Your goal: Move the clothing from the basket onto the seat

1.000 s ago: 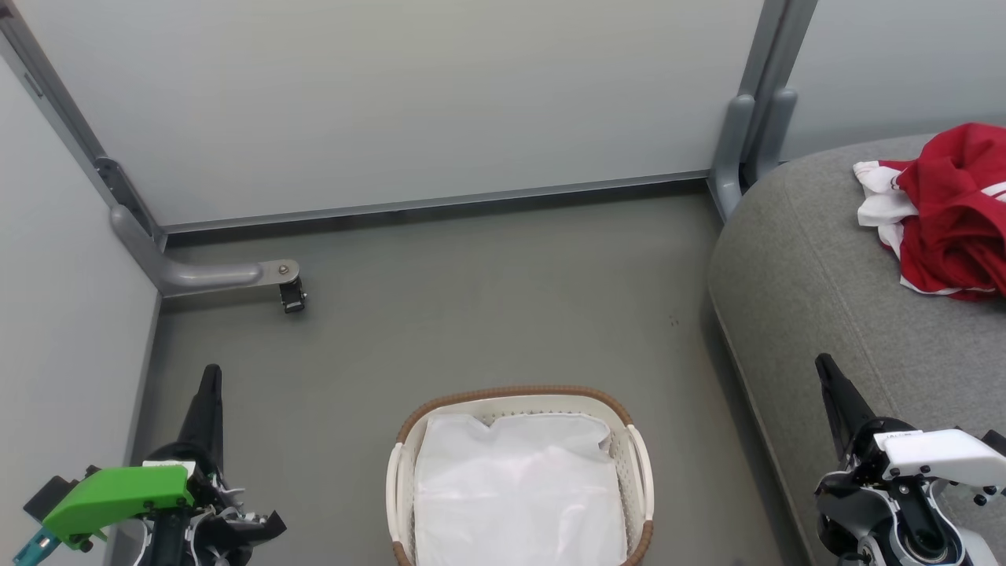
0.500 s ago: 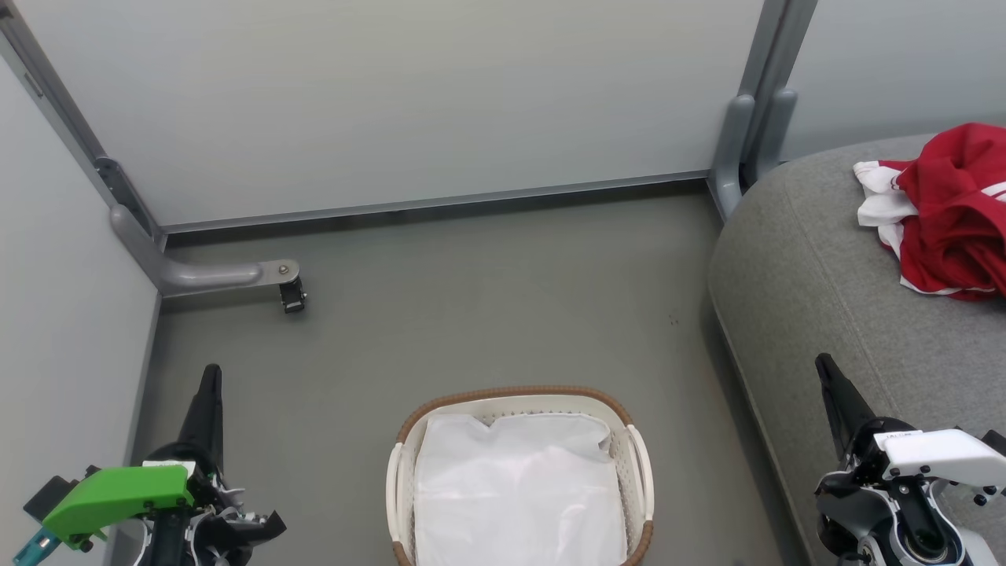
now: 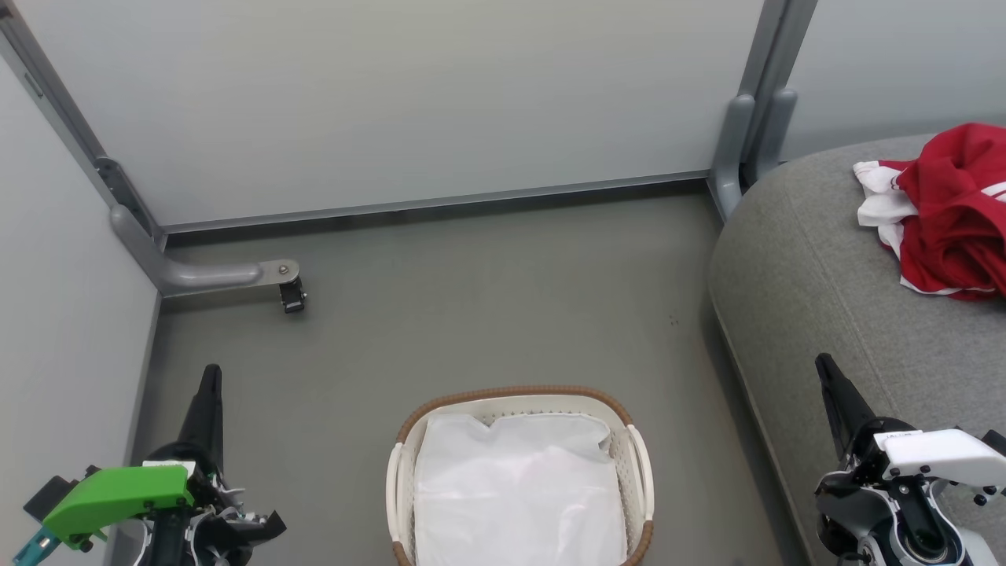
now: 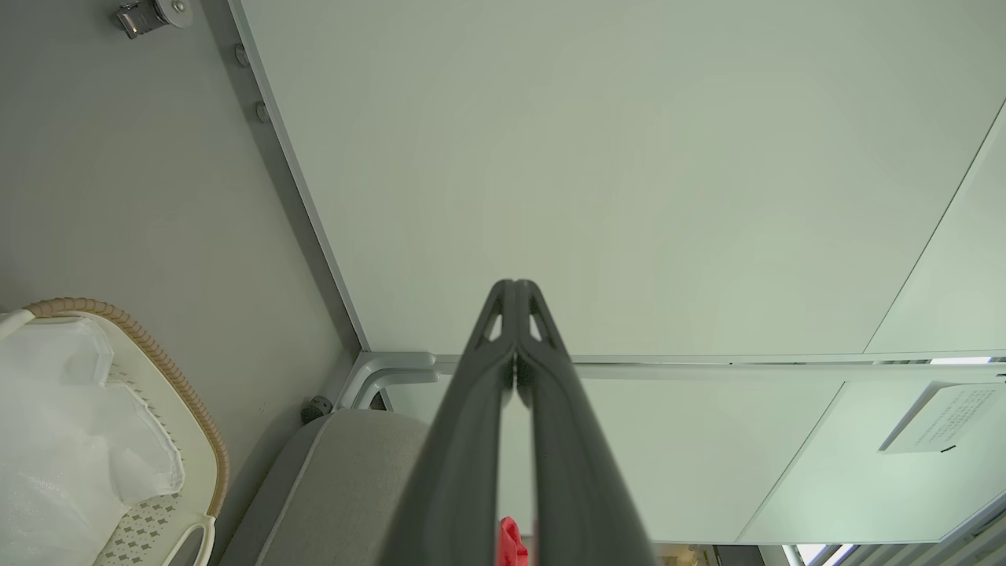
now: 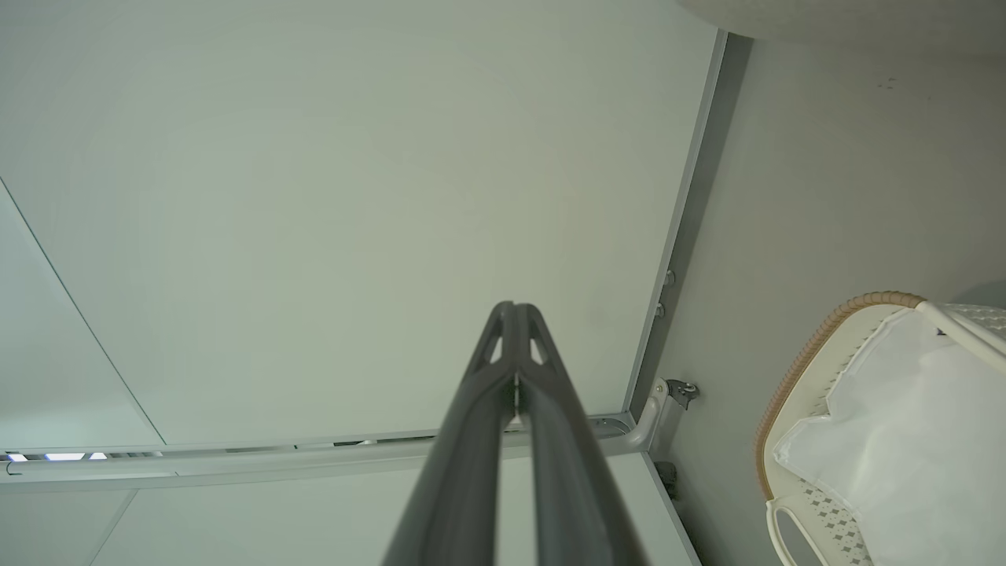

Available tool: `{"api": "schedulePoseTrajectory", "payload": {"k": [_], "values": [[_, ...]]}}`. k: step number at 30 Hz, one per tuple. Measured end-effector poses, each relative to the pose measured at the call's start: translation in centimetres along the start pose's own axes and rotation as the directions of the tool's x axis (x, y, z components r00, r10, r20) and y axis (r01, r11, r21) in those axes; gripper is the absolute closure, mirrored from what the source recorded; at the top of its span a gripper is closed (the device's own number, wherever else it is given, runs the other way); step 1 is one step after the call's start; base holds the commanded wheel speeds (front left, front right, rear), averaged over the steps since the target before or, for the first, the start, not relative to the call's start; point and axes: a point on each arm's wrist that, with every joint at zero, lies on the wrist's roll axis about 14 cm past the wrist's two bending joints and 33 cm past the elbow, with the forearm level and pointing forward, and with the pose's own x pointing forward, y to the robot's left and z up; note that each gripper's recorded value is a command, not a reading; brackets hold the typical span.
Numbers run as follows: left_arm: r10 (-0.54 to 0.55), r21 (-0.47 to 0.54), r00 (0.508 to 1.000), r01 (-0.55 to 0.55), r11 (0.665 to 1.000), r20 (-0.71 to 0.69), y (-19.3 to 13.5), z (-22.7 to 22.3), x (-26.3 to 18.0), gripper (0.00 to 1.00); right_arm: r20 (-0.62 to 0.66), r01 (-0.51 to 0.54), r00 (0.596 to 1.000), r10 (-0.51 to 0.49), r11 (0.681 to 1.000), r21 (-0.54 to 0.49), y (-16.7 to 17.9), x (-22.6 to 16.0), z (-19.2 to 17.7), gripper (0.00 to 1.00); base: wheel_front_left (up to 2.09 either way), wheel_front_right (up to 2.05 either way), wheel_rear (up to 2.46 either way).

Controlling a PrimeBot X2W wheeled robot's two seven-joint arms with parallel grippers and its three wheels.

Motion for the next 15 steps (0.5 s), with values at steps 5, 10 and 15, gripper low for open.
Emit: {"api": "schedulePoseTrajectory", "payload": {"k": [5,10,15], "values": [[0.000,0.000,1.000,0.000,1.000,0.000,0.00,0.00,0.00,1.00,0.000,0.000,1.000,0.000,1.000,0.000,0.00,0.00,0.00,1.00,0.00,0.00,0.00],[0.000,0.000,1.000,0.000,1.000,0.000,-0.01,0.00,0.00,1.00,0.000,0.000,1.000,0.000,1.000,0.000,0.00,0.00,0.00,1.00,0.00,0.00,0.00],[0.000,0.000,1.000,0.000,1.000,0.000,-0.01,0.00,0.00,1.00,0.000,0.000,1.000,0.000,1.000,0.000,0.00,0.00,-0.01,1.00,0.00,0.00,0.00]]}}
